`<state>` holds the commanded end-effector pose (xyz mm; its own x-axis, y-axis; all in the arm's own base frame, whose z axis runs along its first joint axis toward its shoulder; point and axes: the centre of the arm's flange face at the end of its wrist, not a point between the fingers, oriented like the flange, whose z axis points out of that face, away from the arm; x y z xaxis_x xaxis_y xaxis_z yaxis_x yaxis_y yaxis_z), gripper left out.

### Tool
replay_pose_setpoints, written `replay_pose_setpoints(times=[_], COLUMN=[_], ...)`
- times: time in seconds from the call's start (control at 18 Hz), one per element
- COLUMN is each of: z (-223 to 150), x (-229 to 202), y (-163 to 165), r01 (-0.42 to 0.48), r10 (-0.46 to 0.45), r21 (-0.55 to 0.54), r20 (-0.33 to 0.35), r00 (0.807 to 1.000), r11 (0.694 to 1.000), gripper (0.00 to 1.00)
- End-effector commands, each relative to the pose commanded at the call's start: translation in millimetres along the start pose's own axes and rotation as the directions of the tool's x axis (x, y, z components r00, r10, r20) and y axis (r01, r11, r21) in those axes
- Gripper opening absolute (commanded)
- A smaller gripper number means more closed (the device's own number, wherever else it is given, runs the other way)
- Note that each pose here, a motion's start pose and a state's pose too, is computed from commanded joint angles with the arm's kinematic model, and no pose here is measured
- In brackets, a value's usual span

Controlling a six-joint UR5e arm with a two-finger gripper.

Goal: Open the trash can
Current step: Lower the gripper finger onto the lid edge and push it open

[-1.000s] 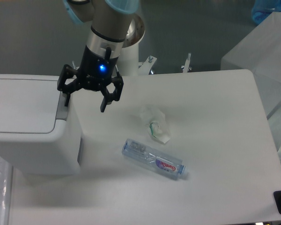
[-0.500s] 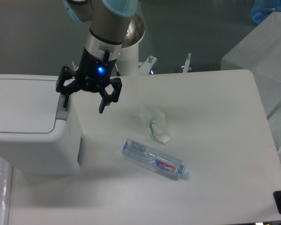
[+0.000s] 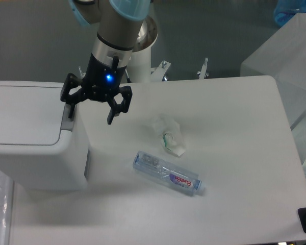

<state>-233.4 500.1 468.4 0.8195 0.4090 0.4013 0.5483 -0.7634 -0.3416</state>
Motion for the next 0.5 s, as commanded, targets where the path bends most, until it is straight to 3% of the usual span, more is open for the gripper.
replay_pose_setpoints(times=[0.5], z=[1.0], x=[-0.9], y=[-0.1], r01=[-0.002], r10=[0.002], r21=[0.001], r20=[0.003], r00=[1.000], r11=[1.000], gripper=[1.00])
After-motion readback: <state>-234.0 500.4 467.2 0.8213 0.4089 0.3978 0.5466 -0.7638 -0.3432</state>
